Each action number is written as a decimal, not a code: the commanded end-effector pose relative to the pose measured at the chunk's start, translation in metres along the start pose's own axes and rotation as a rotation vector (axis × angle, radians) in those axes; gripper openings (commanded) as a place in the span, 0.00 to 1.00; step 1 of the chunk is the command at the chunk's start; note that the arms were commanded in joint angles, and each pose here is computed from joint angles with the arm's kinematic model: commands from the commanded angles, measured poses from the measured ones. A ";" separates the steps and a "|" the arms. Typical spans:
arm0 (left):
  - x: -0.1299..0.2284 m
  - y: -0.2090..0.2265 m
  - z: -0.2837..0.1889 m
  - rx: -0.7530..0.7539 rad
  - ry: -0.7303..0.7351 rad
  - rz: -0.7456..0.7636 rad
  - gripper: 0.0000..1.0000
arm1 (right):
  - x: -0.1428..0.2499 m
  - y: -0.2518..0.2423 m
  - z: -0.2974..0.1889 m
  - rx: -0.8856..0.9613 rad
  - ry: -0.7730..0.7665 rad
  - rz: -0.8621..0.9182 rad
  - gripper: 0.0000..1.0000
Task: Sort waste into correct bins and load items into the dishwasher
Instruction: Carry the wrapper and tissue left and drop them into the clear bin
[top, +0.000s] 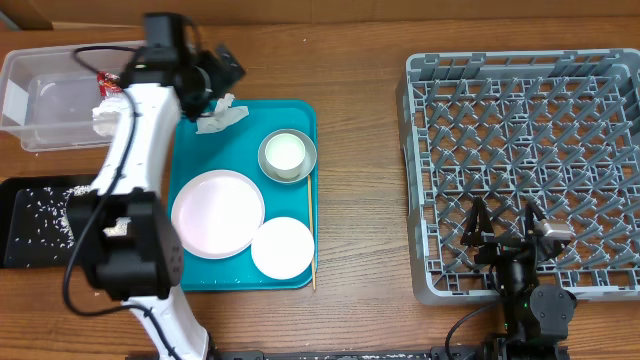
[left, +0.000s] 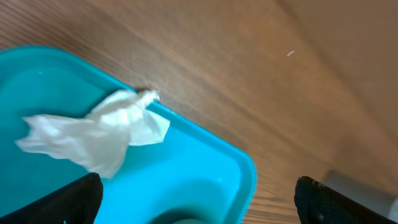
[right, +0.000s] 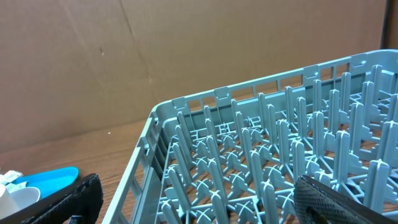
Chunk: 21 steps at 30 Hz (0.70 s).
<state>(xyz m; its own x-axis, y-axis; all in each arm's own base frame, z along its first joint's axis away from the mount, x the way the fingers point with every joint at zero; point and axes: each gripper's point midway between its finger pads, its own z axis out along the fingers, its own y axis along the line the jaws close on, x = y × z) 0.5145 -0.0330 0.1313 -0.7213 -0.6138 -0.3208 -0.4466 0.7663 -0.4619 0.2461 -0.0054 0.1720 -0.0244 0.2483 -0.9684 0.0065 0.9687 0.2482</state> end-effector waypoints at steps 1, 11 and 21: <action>0.007 0.015 0.025 -0.151 -0.045 0.028 1.00 | 0.001 -0.002 0.000 0.007 -0.006 -0.004 1.00; 0.010 0.072 0.062 -0.396 -0.086 -0.016 1.00 | 0.001 -0.002 0.000 0.007 -0.006 -0.004 1.00; 0.024 0.096 0.090 -0.467 -0.044 -0.004 0.95 | 0.001 -0.002 0.000 0.007 -0.006 -0.004 1.00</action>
<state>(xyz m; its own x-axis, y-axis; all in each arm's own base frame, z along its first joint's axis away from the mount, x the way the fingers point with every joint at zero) 0.5036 0.0027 0.0208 -0.7027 -0.6145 -0.3587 -0.6303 0.7715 -0.0868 0.2461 -0.0053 0.1720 -0.0245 0.2483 -0.9684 0.0061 0.9687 0.2482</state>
